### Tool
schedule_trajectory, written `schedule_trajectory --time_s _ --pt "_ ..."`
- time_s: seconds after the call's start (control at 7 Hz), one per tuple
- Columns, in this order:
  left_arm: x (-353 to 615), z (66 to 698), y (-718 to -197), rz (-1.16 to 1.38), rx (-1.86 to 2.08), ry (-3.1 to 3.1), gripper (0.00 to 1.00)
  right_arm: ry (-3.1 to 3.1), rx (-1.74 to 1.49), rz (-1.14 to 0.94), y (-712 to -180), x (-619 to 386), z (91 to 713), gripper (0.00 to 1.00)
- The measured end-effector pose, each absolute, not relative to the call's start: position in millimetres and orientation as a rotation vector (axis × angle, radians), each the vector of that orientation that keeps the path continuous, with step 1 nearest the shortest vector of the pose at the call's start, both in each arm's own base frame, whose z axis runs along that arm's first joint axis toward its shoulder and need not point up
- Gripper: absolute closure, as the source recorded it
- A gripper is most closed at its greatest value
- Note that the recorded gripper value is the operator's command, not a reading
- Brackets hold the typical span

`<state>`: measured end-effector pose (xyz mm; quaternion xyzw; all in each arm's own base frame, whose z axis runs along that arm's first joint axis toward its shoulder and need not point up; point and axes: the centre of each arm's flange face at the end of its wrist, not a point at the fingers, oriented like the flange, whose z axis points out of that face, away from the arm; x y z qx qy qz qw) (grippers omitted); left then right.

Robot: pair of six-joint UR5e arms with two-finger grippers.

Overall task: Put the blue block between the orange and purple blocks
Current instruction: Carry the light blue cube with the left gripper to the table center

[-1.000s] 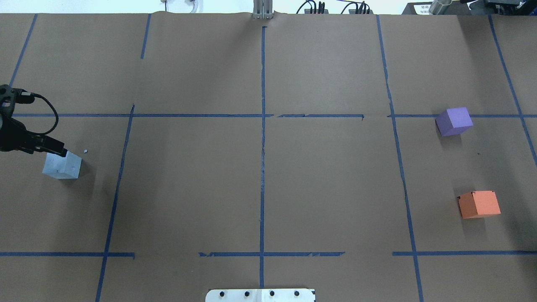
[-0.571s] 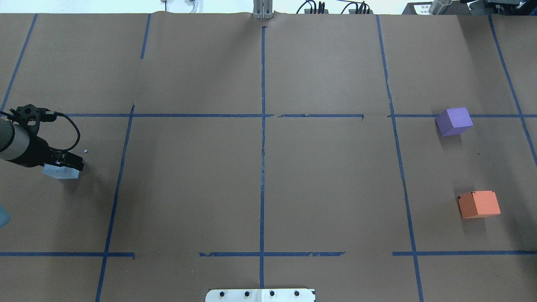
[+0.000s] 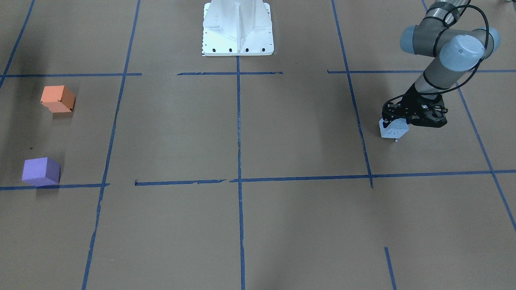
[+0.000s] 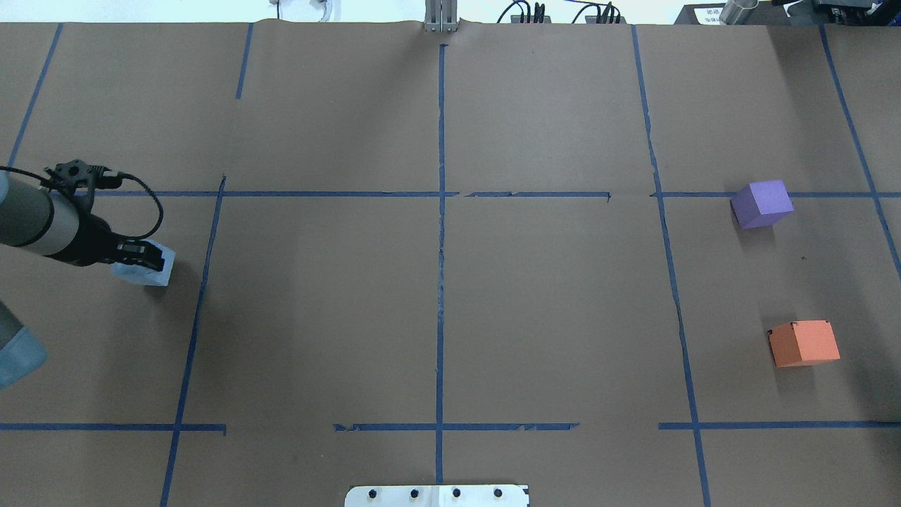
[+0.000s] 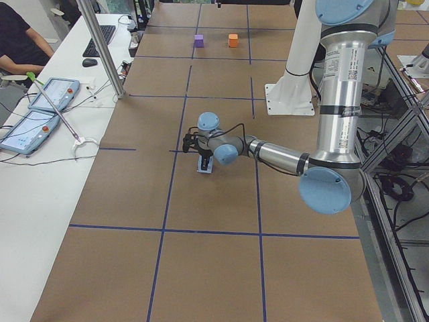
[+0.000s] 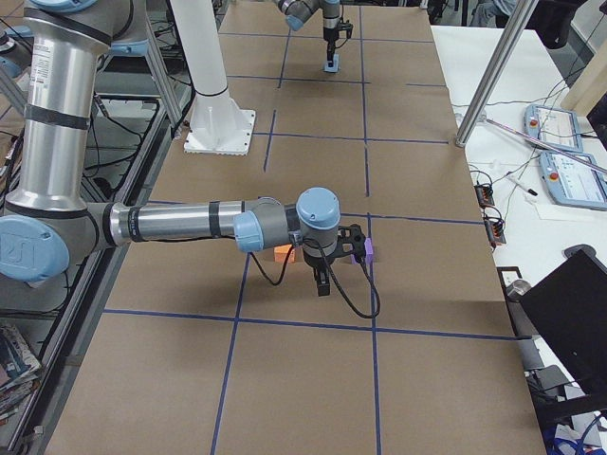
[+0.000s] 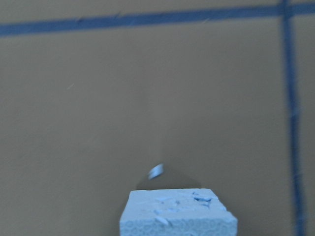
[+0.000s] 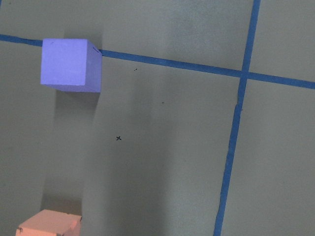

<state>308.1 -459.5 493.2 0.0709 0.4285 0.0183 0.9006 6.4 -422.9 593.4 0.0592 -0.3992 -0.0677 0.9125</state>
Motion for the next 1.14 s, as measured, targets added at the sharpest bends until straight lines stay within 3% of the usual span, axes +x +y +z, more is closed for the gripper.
schedule_trajectory --time_s 0.29,0.57,0.86,1.0,1.14 --pt "373.4 365.7 -497.7 0.035 0.164 0.953 1.0 -0.823 0.121 -0.141 -423.2 5.4 593.4 0.0" --pt "490.0 243.1 -472.2 0.1 0.167 0.957 1.0 -0.82 0.117 -0.152 -424.0 0.3 593.4 0.0" --pt "590.7 174.5 -464.9 0.043 0.141 0.919 0.96 -0.819 0.111 -0.163 -424.3 -5.4 594.1 0.0" --pt "617.2 163.5 -464.3 0.017 0.134 0.897 0.91 -0.82 0.108 -0.166 -424.2 -7.5 594.2 0.0" --pt "629.3 162.2 -461.8 0.003 0.134 0.881 0.7 -0.822 0.106 -0.168 -424.2 -9.0 594.1 0.0"
